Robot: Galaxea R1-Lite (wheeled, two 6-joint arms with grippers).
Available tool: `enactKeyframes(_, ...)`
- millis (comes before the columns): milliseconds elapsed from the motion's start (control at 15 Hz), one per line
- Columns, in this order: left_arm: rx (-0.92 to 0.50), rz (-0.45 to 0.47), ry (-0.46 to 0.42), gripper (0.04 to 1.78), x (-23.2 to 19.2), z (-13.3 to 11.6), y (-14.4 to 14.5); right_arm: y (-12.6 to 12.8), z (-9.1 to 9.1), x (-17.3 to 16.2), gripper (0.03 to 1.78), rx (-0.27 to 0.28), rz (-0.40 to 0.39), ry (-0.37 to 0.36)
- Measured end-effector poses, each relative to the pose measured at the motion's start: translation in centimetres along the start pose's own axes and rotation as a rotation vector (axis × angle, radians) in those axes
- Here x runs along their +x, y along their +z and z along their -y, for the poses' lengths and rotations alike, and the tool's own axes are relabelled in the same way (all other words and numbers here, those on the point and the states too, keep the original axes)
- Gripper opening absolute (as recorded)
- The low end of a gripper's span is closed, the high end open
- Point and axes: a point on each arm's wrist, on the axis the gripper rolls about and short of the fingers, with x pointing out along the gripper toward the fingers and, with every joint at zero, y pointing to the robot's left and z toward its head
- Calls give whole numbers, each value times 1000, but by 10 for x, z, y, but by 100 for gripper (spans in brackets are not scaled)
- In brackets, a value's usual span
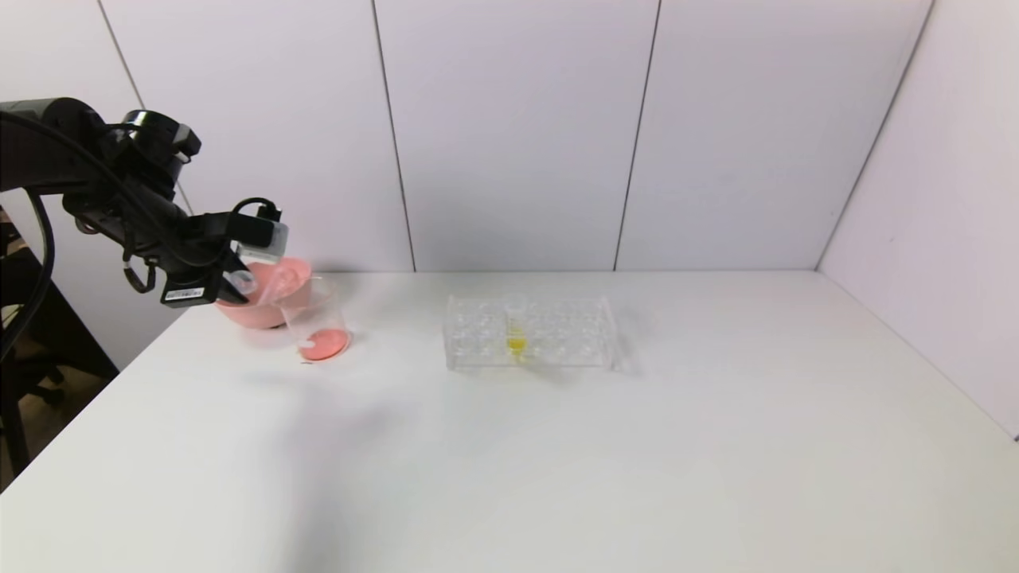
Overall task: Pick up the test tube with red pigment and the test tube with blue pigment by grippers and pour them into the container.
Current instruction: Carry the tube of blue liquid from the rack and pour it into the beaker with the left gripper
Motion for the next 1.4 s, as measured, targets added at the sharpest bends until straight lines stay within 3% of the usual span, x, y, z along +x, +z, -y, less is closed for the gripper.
enactKeyframes(1400,34,-27,37,45,17,-7,12,0,0,0,177,0,0,0)
